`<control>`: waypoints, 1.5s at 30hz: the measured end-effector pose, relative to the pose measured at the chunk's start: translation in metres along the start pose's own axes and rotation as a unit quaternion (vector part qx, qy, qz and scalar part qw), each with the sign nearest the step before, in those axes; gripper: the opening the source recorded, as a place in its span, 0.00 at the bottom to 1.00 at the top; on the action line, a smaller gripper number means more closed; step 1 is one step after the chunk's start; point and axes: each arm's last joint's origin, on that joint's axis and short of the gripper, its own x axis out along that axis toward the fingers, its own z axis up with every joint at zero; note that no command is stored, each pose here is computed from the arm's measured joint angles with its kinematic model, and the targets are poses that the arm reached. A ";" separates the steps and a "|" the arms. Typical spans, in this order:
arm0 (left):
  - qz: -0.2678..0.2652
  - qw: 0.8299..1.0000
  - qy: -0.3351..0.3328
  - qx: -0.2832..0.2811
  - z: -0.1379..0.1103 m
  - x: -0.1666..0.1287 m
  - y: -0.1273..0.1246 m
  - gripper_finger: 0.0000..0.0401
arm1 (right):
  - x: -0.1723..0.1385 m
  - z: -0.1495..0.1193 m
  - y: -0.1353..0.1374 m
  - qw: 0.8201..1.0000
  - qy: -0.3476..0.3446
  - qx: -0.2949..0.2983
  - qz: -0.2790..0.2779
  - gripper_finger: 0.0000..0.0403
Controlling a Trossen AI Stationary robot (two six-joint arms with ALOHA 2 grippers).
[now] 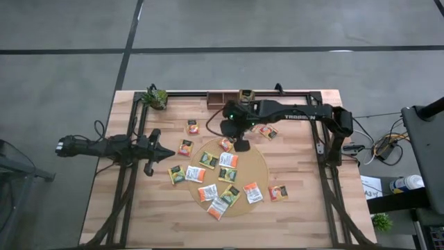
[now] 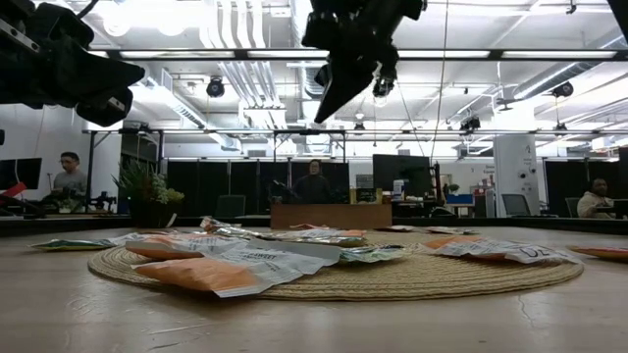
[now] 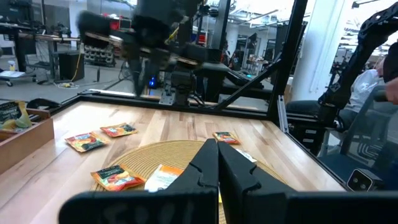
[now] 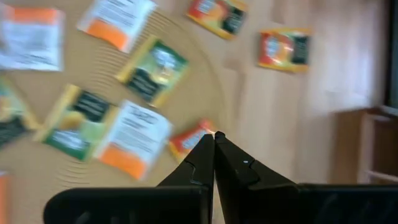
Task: Pick & Place Tea
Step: Put the yellow tea bag into the right section of the wooden organizer
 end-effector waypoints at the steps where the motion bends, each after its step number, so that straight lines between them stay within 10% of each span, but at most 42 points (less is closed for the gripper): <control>1: 0.000 1.000 0.000 0.000 0.000 0.000 0.000 0.00 | 0.000 0.002 0.004 1.000 -0.005 0.005 0.015 0.02; 11: 0.000 1.000 0.000 0.000 0.000 0.000 0.000 0.00 | 0.006 0.016 0.056 0.995 -0.022 -0.039 0.091 0.08; 29: 0.000 1.000 0.000 0.000 0.000 0.000 0.000 0.00 | 0.023 0.017 0.081 0.983 0.015 -0.170 0.066 0.53; 45: 0.000 1.000 0.000 0.000 0.000 0.000 0.000 0.00 | 0.070 0.018 0.087 0.946 0.077 -0.306 0.073 0.54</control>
